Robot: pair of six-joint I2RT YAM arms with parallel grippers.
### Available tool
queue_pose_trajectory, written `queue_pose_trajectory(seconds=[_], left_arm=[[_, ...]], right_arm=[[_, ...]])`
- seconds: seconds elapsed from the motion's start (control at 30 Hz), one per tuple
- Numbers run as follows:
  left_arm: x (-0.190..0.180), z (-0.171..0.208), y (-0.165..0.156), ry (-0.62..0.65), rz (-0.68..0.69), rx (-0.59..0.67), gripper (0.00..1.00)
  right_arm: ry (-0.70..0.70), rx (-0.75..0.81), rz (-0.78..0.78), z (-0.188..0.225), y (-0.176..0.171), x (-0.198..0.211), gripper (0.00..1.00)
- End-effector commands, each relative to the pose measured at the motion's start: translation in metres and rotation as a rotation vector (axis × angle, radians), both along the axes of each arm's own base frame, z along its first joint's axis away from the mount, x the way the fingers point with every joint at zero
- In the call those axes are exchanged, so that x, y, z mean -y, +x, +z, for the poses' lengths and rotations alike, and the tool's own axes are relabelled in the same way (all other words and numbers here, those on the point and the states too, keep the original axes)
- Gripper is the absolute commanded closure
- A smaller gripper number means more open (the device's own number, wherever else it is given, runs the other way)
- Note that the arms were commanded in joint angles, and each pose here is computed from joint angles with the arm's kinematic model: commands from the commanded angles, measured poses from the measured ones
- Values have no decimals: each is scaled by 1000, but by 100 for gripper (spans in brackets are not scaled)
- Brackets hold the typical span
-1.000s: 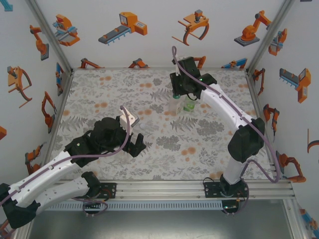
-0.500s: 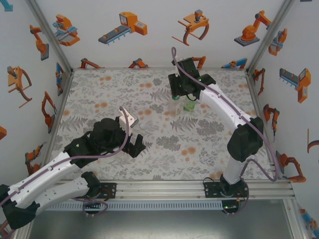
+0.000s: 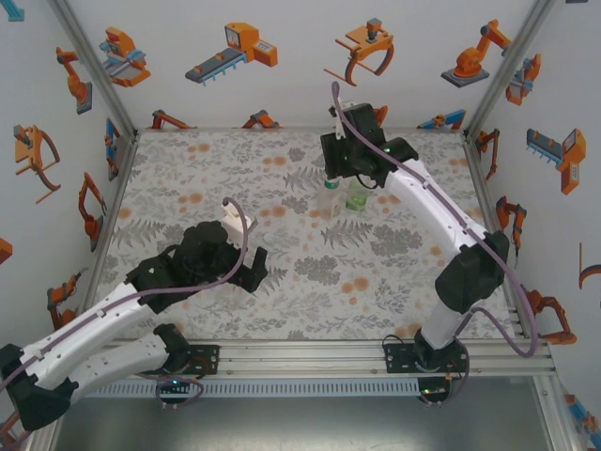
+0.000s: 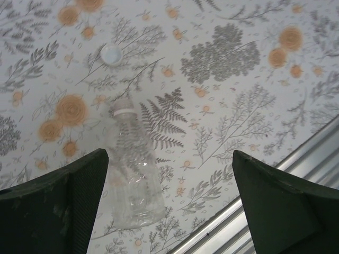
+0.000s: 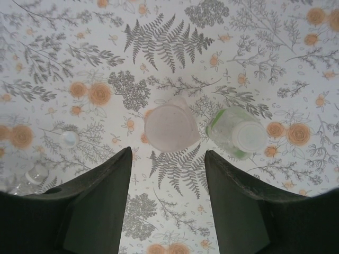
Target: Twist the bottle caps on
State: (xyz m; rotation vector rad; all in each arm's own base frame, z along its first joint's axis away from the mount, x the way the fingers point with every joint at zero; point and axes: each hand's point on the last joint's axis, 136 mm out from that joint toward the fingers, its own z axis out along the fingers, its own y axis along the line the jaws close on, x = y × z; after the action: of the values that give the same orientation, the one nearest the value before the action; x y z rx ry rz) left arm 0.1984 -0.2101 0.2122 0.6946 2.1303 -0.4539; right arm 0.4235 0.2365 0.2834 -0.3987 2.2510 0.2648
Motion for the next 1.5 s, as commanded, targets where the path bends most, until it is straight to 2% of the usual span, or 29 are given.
queue_pose_trajectory(seconds=[0.0,0.23,0.43,0.53,0.67,0.93,1.17,1.47], left_arm=[[-19,-18,11,61,141,-41,9],[-36,-65,21,189,288,-123,7],[-39,-108,23,255,329,-210,6],[-43,-126,23,254,362,-227,5],[-34,-148,19,185,357,-284,7],[-23,-167,12,152,352,-367,22],[-21,-177,11,183,355,-407,35],[-21,-169,9,160,384,-421,34]], right_arm=[[59,58,-13,41,-14,10,46],[117,30,-22,41,-45,22,46],[163,43,-49,44,-74,39,46],[165,32,-53,40,-87,47,46],[158,16,-68,31,-100,57,46],[168,-30,-73,14,-113,60,46],[190,-53,-68,10,-116,57,46],[222,-64,-73,8,-120,56,46]])
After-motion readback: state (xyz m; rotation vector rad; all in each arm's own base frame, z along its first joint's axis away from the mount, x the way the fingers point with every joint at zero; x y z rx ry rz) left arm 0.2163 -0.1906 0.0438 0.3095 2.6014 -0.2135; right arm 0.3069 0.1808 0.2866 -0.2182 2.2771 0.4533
